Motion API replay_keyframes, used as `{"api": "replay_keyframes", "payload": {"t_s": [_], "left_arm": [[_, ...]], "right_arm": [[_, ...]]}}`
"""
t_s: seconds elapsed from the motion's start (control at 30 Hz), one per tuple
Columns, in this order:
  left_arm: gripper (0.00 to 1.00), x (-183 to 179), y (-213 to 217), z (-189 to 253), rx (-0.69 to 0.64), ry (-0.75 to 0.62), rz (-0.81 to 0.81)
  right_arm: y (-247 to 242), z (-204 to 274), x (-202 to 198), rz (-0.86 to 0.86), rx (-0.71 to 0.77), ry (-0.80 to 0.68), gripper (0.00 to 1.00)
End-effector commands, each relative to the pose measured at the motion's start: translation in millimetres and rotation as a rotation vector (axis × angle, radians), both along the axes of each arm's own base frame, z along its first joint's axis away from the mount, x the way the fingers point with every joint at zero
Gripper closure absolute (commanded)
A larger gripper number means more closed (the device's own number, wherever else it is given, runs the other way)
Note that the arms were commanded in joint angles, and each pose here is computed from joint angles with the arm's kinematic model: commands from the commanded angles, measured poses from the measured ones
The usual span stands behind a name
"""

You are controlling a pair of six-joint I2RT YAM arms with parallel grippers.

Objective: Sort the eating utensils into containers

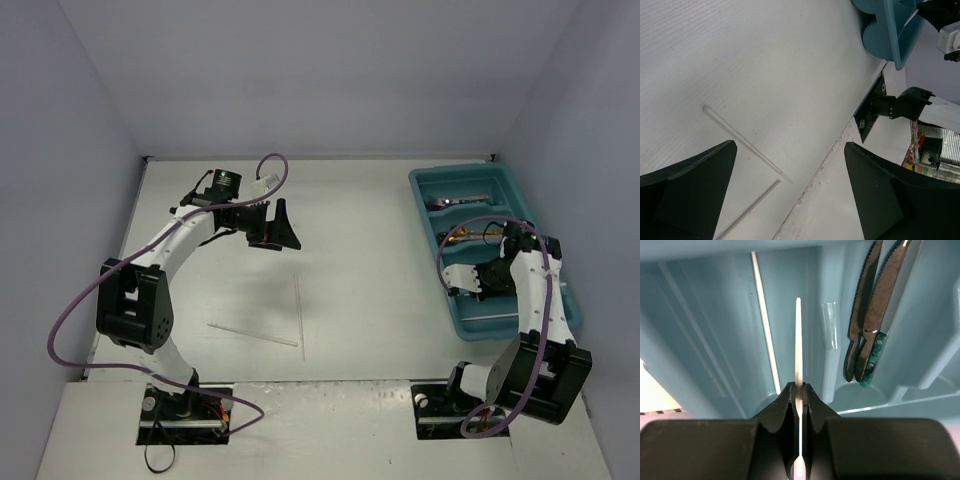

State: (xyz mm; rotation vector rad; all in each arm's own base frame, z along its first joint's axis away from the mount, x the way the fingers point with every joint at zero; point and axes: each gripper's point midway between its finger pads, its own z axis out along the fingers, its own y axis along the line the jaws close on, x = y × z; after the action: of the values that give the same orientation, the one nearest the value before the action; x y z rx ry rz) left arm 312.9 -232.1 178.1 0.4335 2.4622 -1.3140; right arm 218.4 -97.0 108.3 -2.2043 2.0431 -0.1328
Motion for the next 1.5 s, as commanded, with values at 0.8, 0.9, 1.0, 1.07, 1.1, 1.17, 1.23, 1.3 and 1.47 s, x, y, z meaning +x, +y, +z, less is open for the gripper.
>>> {"api": "replay_keyframes", "payload": {"t_s": [0.8,0.9,1.0,1.07,1.1,1.17,1.23,1.3,1.47], "left_arm": [[0.12,2,69,-44,0.579,-0.175,0.297],[0.12,-16,69,-61,0.677,-0.203,0.262],[0.12,-41,67,-76,0.677,-0.323,-0.040],[0.12,-43,71,-62,0.664,-0.444,-0.143],[0.12,-45,68,-60,0.645,-0.449,-0.156],[0.12,-53,67,-46,0.605,-0.593,-0.277],[0.09,-72,72,-46,0.601,-0.674,-0.420],[0.09,-91,75,-54,0.579,-0.713,-0.558],[0.14,-122,84,-75,0.533,-0.825,-0.809]], "right_arm": [[50,85,83,-0.197,0.357,-0.252,0.46],[65,115,109,-0.345,0.523,-0.279,0.46],[81,122,122,-0.526,0.687,-0.208,0.42],[88,126,122,-0.550,0.738,-0.190,0.29],[91,126,122,-0.546,0.751,-0.186,0.29],[99,126,118,-0.540,0.791,-0.165,0.22],[105,124,116,-0.535,0.801,-0.152,0.24],[107,124,114,-0.540,0.804,-0.146,0.28],[109,125,112,-0.534,0.804,-0.151,0.30]]}}
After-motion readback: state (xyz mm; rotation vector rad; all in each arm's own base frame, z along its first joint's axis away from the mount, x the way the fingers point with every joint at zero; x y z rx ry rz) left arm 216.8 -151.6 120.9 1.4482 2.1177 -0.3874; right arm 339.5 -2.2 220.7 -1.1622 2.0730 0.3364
